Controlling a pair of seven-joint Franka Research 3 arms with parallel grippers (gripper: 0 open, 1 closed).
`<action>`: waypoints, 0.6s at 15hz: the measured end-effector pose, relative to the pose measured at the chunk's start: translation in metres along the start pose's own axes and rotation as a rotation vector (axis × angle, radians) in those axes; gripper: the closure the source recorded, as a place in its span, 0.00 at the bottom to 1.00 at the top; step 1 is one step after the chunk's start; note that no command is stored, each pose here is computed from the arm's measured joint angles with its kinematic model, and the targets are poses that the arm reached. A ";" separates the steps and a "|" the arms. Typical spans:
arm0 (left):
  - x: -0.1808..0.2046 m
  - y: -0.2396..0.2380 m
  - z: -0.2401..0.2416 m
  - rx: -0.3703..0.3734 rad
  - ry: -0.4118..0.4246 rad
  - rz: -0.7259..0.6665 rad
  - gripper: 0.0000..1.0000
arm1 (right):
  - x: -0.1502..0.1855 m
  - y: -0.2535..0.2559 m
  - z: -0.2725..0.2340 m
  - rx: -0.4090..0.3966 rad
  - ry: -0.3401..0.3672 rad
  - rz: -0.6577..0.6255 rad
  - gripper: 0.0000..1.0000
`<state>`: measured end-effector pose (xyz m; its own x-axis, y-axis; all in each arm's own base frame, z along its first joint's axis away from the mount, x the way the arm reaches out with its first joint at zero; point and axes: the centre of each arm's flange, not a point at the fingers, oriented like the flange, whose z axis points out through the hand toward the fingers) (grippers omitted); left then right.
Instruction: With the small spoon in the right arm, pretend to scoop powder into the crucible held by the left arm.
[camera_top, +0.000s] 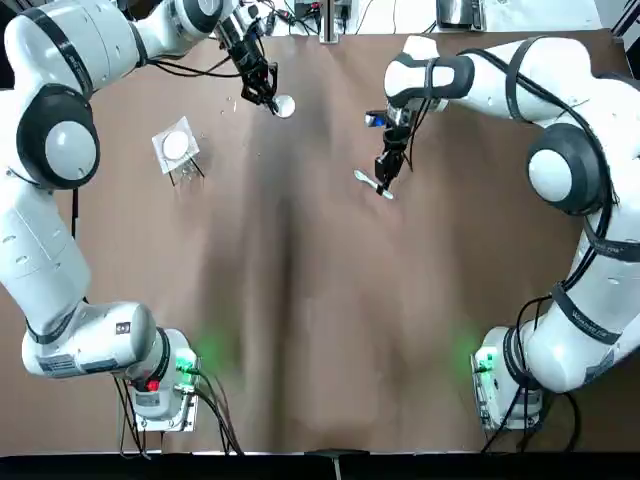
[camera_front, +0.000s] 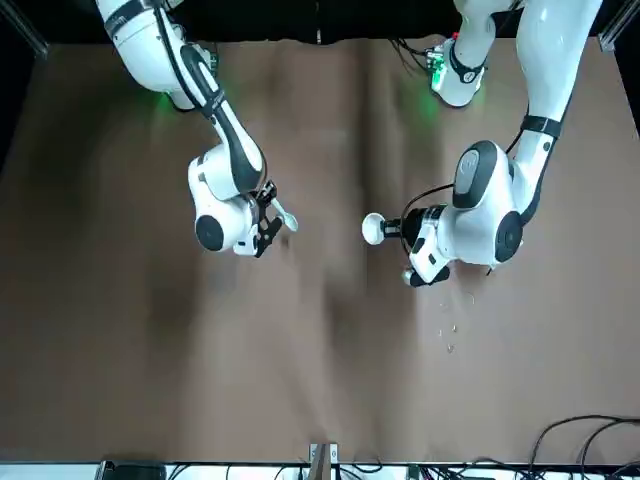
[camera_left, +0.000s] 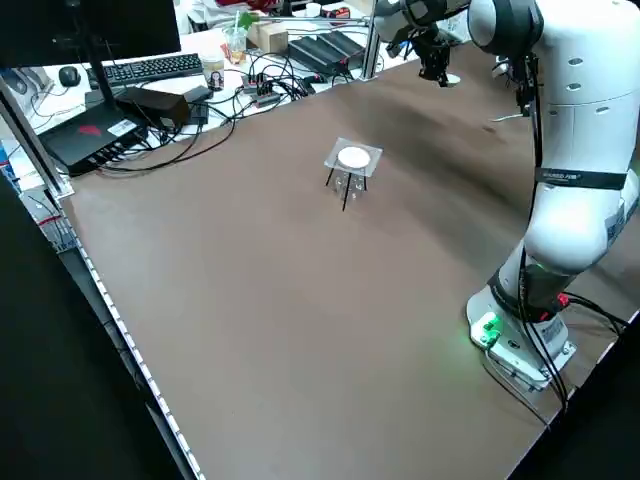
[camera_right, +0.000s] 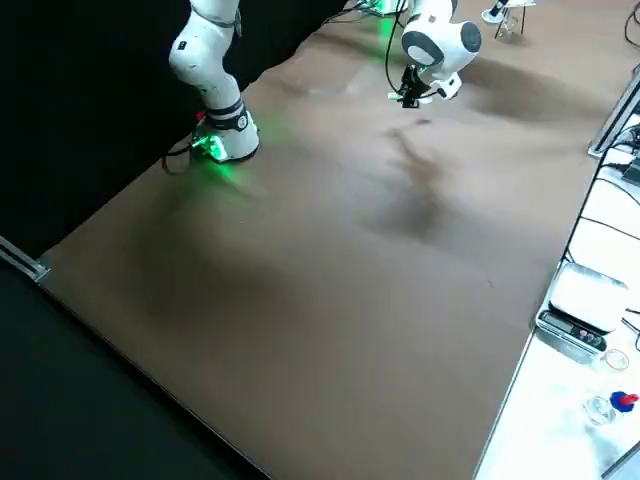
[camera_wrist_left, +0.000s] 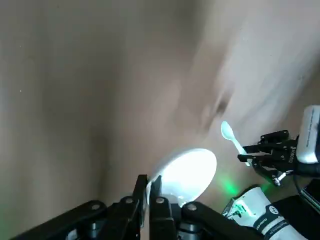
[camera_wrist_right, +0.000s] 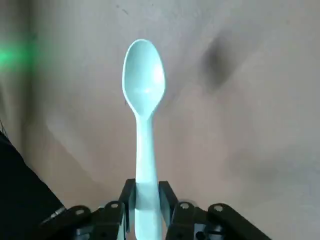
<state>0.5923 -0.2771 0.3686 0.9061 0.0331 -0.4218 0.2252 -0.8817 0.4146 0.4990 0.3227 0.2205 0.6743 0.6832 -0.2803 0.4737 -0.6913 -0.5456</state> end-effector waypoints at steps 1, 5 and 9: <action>0.000 0.000 0.001 0.000 -0.001 -0.001 0.95 | 0.009 -0.004 0.005 0.008 0.007 0.073 0.75; 0.001 -0.001 0.001 0.000 -0.002 -0.002 0.95 | 0.026 -0.003 0.004 -0.014 0.034 0.153 0.75; 0.001 -0.001 0.002 0.000 -0.003 -0.002 0.95 | 0.027 0.025 0.001 -0.073 0.059 0.180 0.75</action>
<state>0.5925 -0.2769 0.3665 0.9046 0.0333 -0.4250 0.2269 -0.8815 0.4140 0.5285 0.3240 0.1984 0.7828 0.5334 -0.3204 0.3805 -0.8178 -0.4318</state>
